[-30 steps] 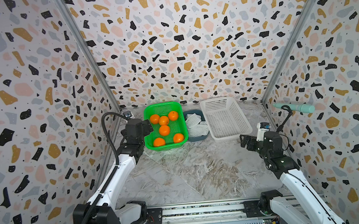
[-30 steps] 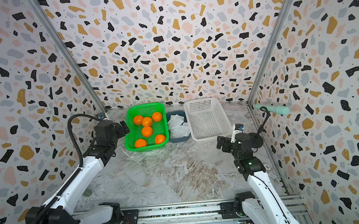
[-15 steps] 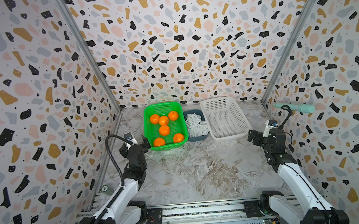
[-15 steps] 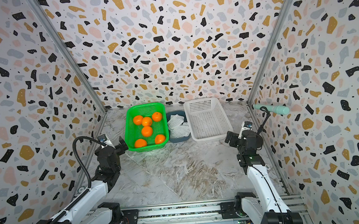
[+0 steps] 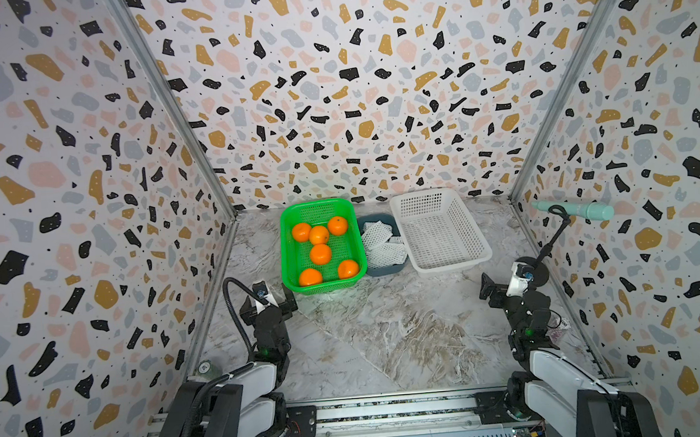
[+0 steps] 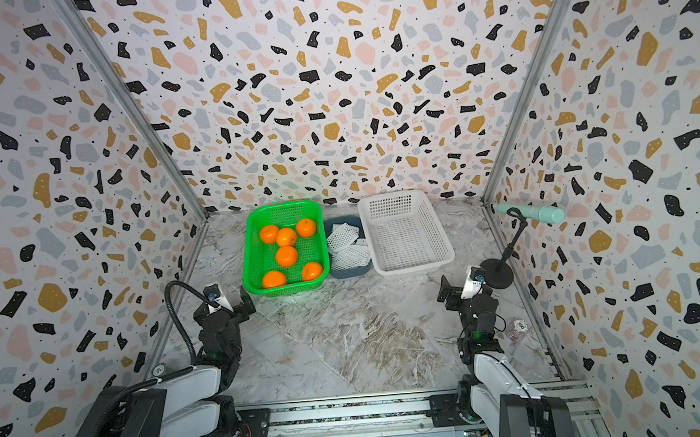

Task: Remove foam nets from oranges
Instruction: Reset both arms

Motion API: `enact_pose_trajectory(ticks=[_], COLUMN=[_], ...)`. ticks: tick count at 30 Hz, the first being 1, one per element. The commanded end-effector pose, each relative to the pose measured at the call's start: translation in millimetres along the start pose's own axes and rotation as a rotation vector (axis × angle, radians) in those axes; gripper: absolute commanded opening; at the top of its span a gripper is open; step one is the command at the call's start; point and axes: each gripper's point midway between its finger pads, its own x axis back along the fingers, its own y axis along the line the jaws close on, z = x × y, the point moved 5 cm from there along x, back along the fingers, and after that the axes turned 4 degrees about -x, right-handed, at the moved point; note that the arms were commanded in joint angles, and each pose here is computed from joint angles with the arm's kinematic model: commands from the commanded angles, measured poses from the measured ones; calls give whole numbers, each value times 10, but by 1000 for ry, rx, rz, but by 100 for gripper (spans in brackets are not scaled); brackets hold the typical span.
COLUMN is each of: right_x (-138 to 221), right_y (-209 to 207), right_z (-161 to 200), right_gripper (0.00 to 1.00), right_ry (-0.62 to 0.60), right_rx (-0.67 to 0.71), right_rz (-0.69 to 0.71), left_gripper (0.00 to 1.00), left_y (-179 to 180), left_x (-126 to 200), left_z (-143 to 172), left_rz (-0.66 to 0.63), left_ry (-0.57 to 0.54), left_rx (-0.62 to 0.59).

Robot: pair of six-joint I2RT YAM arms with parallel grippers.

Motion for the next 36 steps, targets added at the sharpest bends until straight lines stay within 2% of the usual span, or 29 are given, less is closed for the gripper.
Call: enact_pose_trajectory(ticks=[1,7,10,13,16,19,36], right_x=[-18,-201,-278,-371,-519,-592,-610], right_y=[99,164,231,283,325,344,384], right_z=[-371,-219,-141,-75,-6,9,13], right_gripper=[99,99,99,99,99,99,99], right_ry=[-196,-166,-161,-164,-59,-34,-31], right_rx=[45,98,136,158,180,195,220], right_rz=[-65,-106,-117,-147,-161,-132,-109], left_gripper=[100,99,99,100,100,100,99], left_y=[-76,-255,-248,-155,-158,-156,-153], left_x=[-34,-172,-227,-276,-285,-284,-275], left_z=[-275,-173,-158,-144,-140,-138,-143], left_rz=[60,154,130,50,50,48,47], left_ry=[-140,-103,-92,-65,-55,-54,-57], left_rx=[17,-44,-33,1,-3,-2,-1])
